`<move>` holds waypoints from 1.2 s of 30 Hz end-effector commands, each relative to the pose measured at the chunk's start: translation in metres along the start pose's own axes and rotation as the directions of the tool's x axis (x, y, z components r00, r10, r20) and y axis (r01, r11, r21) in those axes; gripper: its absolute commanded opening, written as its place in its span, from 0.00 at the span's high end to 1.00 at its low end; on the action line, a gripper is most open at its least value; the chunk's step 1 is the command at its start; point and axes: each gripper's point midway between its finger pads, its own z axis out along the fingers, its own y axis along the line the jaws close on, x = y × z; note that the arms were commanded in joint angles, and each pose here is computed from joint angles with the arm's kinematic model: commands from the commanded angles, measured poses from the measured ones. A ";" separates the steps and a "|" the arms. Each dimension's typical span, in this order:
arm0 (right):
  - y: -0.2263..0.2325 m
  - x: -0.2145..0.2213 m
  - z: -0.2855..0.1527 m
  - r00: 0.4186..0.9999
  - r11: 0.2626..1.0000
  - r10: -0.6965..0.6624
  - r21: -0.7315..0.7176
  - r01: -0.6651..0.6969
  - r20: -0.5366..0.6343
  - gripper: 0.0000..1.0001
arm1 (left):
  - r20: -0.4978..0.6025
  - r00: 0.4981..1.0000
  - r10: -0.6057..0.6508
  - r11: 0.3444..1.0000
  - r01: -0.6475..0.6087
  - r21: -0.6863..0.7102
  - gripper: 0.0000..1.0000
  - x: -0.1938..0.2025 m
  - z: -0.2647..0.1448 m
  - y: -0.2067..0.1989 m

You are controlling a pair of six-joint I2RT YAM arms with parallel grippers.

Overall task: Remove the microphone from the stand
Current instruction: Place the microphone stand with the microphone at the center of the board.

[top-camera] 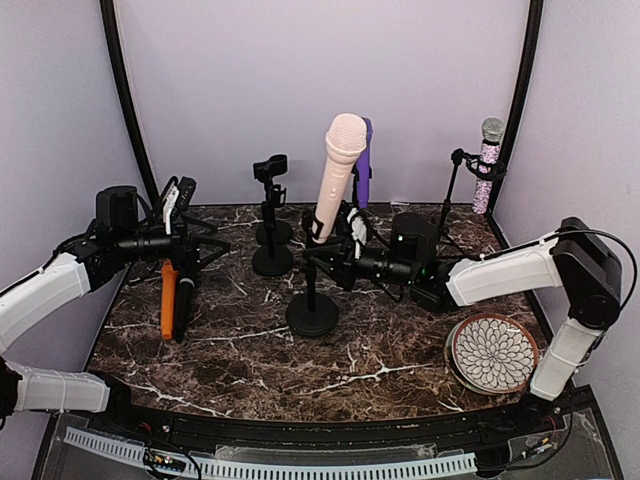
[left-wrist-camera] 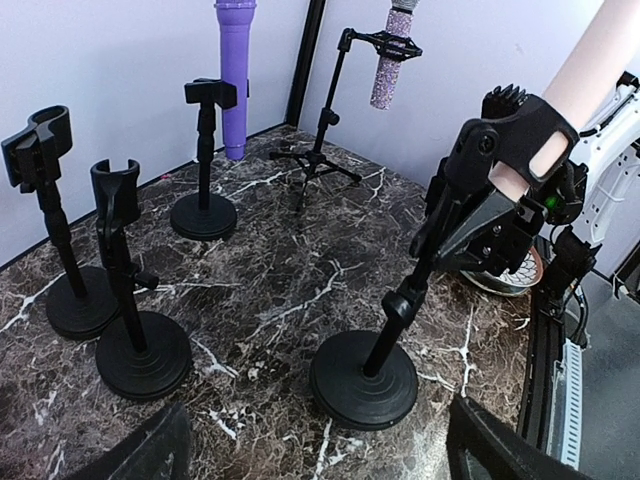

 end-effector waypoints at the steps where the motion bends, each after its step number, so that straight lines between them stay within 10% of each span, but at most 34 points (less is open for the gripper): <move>1: 0.030 -0.034 0.002 0.991 0.993 -0.068 -0.089 0.079 0.112 1.00 | 0.014 0.999 0.048 0.996 -0.049 0.071 0.10 0.001 0.003 -0.014; 19: 0.064 0.017 0.013 0.997 0.985 -0.073 -0.157 0.075 0.022 0.96 | -0.017 0.995 0.094 0.984 -0.090 0.151 0.10 0.012 0.016 -0.037; 26: 0.062 0.026 0.007 1.000 0.991 -0.030 -0.128 0.030 0.005 0.55 | -0.016 0.994 0.112 0.979 -0.107 0.175 0.10 0.012 0.017 -0.046; 36: 0.047 0.034 -0.022 0.999 0.999 0.040 0.009 -0.040 0.005 0.22 | -0.017 0.991 0.130 0.973 -0.124 0.197 0.10 0.013 0.020 -0.055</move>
